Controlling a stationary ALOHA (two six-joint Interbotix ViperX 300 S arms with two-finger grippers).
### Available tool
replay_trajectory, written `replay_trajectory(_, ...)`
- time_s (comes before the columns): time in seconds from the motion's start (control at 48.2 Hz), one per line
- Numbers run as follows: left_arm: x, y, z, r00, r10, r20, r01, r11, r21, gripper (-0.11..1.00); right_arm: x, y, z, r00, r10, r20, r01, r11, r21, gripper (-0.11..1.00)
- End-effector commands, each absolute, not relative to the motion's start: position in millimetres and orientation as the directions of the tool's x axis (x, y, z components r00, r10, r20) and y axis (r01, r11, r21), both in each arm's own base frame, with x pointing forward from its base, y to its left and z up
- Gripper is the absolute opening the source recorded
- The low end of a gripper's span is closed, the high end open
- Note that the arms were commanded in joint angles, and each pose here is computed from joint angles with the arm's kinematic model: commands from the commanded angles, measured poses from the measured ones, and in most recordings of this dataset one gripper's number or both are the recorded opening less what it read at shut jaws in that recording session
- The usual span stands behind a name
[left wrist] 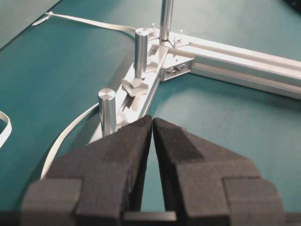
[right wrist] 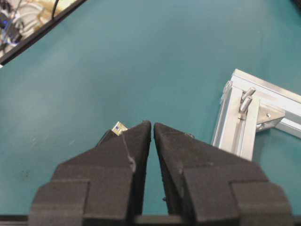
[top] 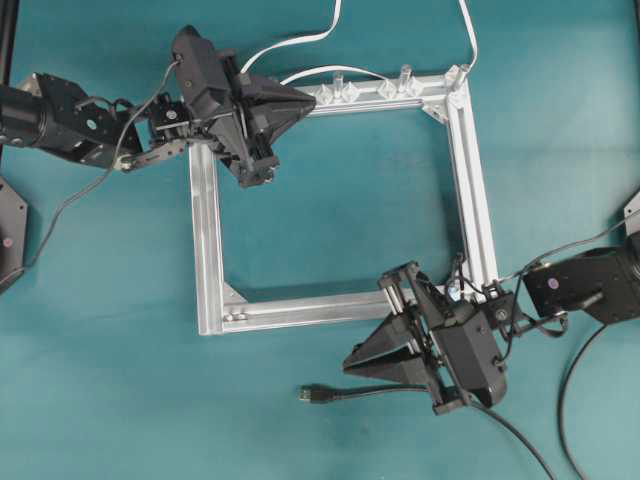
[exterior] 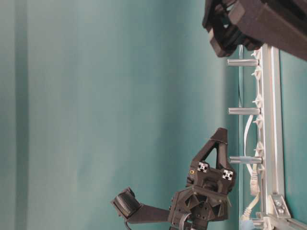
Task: Insert the wire through the string loop located on the right side.
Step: 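Open the right gripper and move it down toward the black USB plug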
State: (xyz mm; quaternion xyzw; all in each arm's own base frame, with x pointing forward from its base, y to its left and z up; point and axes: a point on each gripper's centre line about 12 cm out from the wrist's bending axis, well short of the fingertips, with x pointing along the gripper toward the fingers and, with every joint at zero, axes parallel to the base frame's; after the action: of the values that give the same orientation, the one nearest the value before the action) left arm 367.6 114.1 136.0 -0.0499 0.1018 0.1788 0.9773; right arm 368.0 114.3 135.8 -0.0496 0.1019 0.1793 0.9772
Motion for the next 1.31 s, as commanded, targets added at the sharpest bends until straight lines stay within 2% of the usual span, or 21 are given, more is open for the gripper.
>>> replay_trajectory(0.0,372,116,153,0.927,0.322,-0.195,-0.336,0.941,-0.045,0.15,372,116,151,0.923,0.344,-0.172,-0.357,0.933,-0.050,0.24)
replay_trajectory(0.041,373,117,152,0.921,0.323,-0.217,-0.340,0.939,-0.048,0.13,372,116,150,0.922,0.340,-0.182,-0.354,0.934,-0.047,0.22)
replay_trajectory(0.104,374,118,153,0.915,0.321,-0.244,-0.342,0.938,-0.048,0.01,373,116,148,0.919,0.337,-0.203,-0.353,0.934,-0.046,0.09)
replay_trajectory(0.166,376,118,154,0.913,0.317,-0.256,-0.339,0.940,-0.046,0.00,374,116,148,0.917,0.335,-0.218,-0.352,0.935,-0.045,0.02)
replay_trajectory(0.456,382,120,159,0.915,0.316,-0.251,-0.339,0.940,-0.050,0.01,376,118,149,0.916,0.337,-0.220,-0.354,0.934,-0.043,0.01)
replay_trajectory(0.519,381,120,160,0.913,0.316,-0.259,-0.340,0.939,-0.051,0.11,376,118,150,0.916,0.337,-0.218,-0.353,0.935,-0.039,0.01)
replay_trajectory(0.685,377,118,159,0.901,0.309,-0.304,-0.337,0.941,-0.041,0.58,377,118,150,0.916,0.337,-0.217,-0.352,0.935,-0.033,0.01)
replay_trajectory(0.705,376,118,158,0.900,0.308,-0.309,-0.336,0.941,-0.040,0.60,377,118,150,0.916,0.337,-0.217,-0.352,0.935,-0.033,0.01)
replay_trajectory(0.809,372,116,158,0.895,0.305,-0.326,-0.335,0.941,-0.039,0.49,378,118,151,0.916,0.336,-0.218,-0.352,0.936,-0.033,0.01)
replay_trajectory(1.1,366,114,162,0.893,0.303,-0.332,-0.335,0.941,-0.042,0.49,383,117,147,0.911,0.314,-0.268,-0.331,0.943,-0.021,0.02)
replay_trajectory(1.183,366,114,162,0.892,0.302,-0.336,-0.336,0.941,-0.044,0.49,384,116,146,0.912,0.308,-0.271,-0.324,0.946,-0.015,0.13)
replay_trajectory(1.286,365,114,161,0.890,0.302,-0.342,-0.336,0.941,-0.044,0.49,384,116,147,0.915,0.302,-0.269,-0.316,0.949,-0.009,0.40)
